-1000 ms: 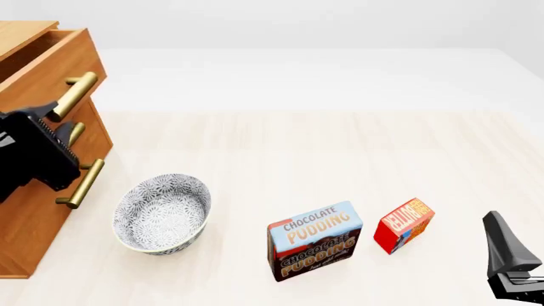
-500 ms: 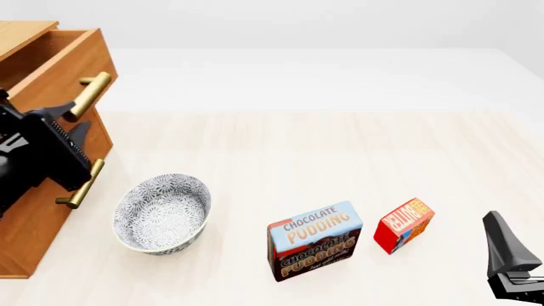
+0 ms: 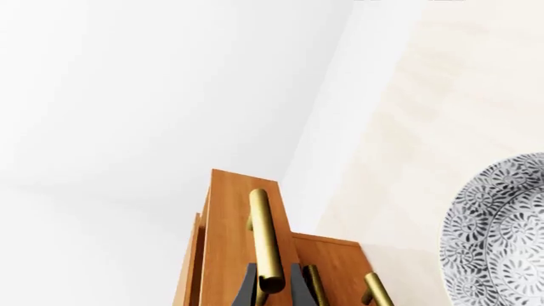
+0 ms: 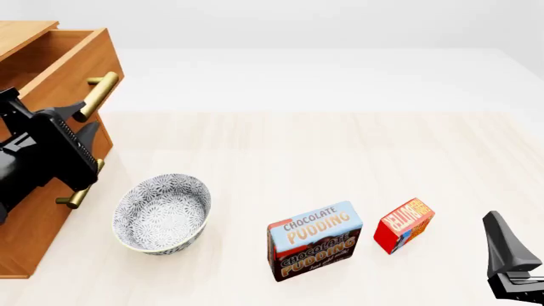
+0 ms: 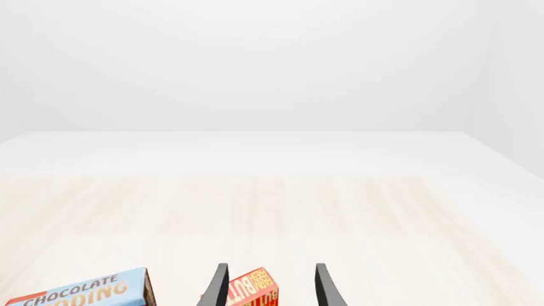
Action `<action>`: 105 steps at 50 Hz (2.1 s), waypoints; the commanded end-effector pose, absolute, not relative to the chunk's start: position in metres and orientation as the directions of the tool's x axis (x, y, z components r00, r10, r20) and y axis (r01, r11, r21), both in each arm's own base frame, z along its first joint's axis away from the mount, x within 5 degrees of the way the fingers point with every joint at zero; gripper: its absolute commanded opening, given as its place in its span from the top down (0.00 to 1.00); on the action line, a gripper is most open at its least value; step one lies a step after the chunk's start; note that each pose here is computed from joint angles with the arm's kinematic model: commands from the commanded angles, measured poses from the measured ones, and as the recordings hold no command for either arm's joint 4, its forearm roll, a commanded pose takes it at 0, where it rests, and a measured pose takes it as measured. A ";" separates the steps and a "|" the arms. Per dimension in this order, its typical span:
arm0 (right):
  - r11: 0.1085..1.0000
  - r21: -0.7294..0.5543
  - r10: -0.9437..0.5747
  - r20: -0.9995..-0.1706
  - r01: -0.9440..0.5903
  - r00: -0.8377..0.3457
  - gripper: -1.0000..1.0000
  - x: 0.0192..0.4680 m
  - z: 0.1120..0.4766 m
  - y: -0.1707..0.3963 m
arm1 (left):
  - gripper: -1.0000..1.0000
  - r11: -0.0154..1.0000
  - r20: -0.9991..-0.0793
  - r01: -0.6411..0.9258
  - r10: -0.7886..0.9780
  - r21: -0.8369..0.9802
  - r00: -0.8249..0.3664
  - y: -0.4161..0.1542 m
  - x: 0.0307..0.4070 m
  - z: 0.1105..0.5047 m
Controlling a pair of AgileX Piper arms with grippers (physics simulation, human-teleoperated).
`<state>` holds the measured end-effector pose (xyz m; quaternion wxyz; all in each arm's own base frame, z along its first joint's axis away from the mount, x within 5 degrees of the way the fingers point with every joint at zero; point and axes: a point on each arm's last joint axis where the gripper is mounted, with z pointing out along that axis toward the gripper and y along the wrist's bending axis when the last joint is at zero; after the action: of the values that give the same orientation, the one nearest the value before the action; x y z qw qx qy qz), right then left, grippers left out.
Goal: Put the butter at the back in the top drawer of the cabinet and close it.
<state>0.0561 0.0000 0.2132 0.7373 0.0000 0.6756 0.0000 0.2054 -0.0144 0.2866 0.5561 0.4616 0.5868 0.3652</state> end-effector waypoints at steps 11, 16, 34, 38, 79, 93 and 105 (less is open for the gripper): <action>1.000 0.000 0.000 -0.996 0.000 0.087 0.00 0.056 0.213 0.000 | 0.00 0.376 -0.381 0.130 0.925 0.918 0.015 -0.014 0.213 0.288; 1.000 0.000 0.000 -0.996 0.000 0.087 0.00 0.056 0.213 0.000 | 0.00 0.376 -0.381 0.130 0.925 0.918 0.015 -0.014 0.213 0.288; 1.000 0.000 0.000 -0.996 0.000 0.087 0.00 0.056 0.213 0.000 | 0.00 0.566 -0.582 0.136 0.802 0.813 0.136 -0.033 0.171 0.409; 1.000 0.000 0.000 -0.996 0.000 0.087 0.00 0.056 0.213 0.000 | 0.00 0.600 -0.616 0.142 0.776 0.788 0.138 -0.033 0.166 0.425; 1.000 0.000 0.000 -0.996 0.000 0.087 0.00 0.056 0.213 0.000 | 0.00 0.983 -0.955 0.179 0.021 -0.034 -0.297 -0.033 0.171 0.564; 1.000 0.000 0.000 -0.996 0.000 0.087 0.00 0.056 0.213 0.000 | 0.00 0.988 -0.926 0.015 -0.139 -0.154 -0.351 -0.012 0.160 0.551; 1.000 0.000 0.000 -0.996 0.000 0.087 0.00 0.056 0.213 0.000 | 0.00 0.984 -0.905 -0.080 -0.176 -0.157 -0.388 0.002 0.145 0.549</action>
<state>0.0561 0.0000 0.2132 0.7373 0.0000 0.6756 0.0000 0.1535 -0.0060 0.5505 0.5638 -0.0384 0.8236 -0.0484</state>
